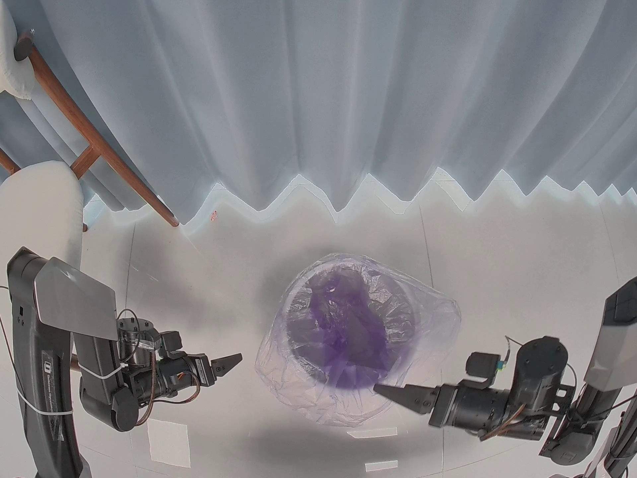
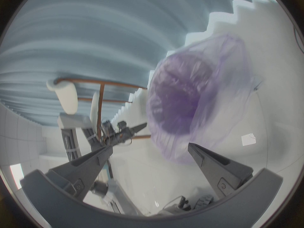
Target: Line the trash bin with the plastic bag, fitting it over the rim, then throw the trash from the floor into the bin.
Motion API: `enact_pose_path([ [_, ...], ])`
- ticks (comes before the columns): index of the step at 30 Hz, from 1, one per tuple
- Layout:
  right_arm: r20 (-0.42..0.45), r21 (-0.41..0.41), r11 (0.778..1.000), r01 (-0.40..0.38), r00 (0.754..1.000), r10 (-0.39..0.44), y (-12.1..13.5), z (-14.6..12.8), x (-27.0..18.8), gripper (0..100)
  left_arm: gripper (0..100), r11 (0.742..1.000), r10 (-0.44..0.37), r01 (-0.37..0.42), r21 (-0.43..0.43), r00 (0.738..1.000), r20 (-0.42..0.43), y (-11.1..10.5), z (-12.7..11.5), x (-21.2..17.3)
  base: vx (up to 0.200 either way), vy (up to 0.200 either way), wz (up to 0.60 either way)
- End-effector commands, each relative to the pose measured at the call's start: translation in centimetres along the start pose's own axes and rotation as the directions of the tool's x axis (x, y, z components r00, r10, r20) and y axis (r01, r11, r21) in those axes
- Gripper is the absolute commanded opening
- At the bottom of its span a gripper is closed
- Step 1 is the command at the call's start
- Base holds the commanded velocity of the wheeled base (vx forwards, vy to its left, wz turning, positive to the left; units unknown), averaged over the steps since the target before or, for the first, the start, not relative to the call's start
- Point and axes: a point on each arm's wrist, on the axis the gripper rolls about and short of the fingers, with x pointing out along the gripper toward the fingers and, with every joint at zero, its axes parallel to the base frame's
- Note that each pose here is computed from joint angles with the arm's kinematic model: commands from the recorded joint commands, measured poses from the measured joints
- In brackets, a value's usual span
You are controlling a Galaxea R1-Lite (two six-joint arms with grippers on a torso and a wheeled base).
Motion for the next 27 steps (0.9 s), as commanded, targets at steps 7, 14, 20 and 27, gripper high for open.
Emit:
enact_pose_path([
  [7,0.272,0.143,0.982,-0.125,0.959,0.083,-0.3,8.5,-4.6,100,100,1.000,-0.004,0.004,-0.006,0.998,0.055,0.3,1.2,0.5,0.000,0.000,0.00],
  [14,0.288,0.141,0.989,-0.048,0.958,0.005,1.0,11.2,-6.5,100,100,1.000,-0.015,0.015,0.004,0.988,0.151,0.6,3.6,0.4,0.000,0.000,0.00],
  [20,0.170,-0.073,0.987,0.141,0.977,-0.127,0.0,10.2,-6.6,100,100,1.000,-0.026,0.022,0.020,0.979,0.203,0.3,5.0,-0.4,0.000,0.000,0.00],
  [27,0.168,-0.078,0.986,0.147,0.977,-0.132,-0.1,10.5,-6.1,100,100,0.999,-0.034,0.028,0.032,0.973,0.229,0.0,5.7,-0.9,0.000,-0.200,0.00],
])
